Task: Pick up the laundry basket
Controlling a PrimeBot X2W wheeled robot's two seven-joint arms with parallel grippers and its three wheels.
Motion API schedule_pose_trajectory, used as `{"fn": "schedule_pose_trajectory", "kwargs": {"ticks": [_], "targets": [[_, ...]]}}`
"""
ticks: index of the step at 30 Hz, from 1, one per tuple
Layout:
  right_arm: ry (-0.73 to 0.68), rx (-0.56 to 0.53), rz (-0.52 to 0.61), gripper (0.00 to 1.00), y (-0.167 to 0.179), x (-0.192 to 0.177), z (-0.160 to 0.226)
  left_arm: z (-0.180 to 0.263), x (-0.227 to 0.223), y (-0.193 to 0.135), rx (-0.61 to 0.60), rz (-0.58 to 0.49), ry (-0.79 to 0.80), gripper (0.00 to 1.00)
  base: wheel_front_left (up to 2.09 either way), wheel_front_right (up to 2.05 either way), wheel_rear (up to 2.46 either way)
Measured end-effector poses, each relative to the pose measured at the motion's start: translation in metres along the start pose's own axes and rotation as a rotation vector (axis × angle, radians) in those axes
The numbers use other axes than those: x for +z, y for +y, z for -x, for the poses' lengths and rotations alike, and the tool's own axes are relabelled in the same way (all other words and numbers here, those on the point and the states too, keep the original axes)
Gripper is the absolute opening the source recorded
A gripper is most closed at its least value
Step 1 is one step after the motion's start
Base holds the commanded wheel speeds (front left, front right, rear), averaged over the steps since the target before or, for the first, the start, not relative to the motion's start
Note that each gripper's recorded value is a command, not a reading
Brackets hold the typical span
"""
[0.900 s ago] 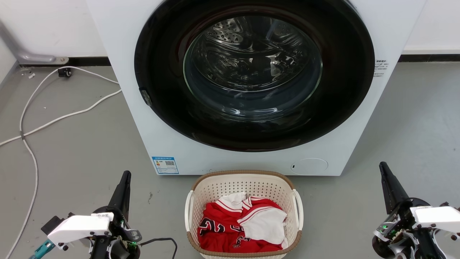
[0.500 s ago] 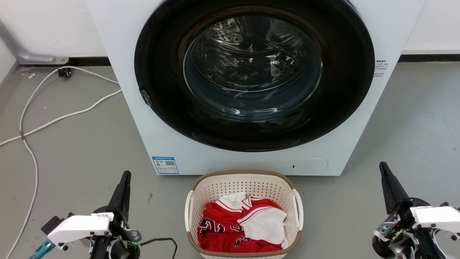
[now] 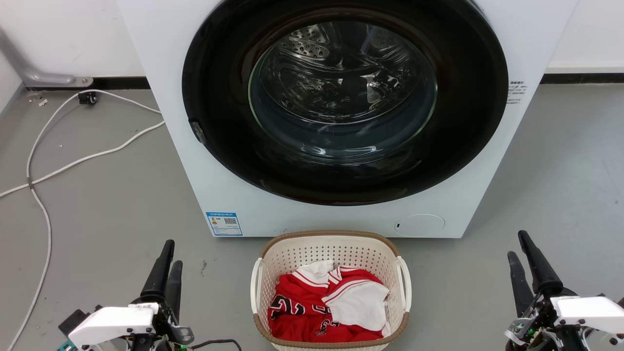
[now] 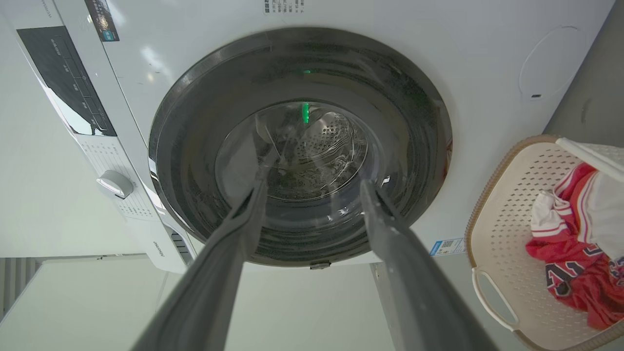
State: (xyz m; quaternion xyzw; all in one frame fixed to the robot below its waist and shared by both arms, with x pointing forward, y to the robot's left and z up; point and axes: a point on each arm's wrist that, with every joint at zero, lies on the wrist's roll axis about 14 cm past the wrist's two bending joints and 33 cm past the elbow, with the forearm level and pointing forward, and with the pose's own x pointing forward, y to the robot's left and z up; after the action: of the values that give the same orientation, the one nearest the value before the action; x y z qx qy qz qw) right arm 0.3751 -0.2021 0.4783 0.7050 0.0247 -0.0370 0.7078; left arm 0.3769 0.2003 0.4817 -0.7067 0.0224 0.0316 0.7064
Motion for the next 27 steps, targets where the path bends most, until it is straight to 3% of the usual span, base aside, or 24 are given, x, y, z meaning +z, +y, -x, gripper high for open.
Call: {"fn": "schedule_pose_trajectory", "kwargs": {"ticks": [6, 27], "targets": [[-0.019, 0.009, 0.111, 1.00, 0.005, 0.003, -0.001, -0.001, 0.005, -0.007, -0.017, -0.101, -0.025, 1.00, 0.00, 0.00, 0.00], [-0.019, 0.081, 0.676, 1.00, 0.028, -0.009, -0.002, -0.002, -0.003, -0.024, -0.038, -0.586, -0.043, 1.00, 0.00, 0.00, 0.00]]}}
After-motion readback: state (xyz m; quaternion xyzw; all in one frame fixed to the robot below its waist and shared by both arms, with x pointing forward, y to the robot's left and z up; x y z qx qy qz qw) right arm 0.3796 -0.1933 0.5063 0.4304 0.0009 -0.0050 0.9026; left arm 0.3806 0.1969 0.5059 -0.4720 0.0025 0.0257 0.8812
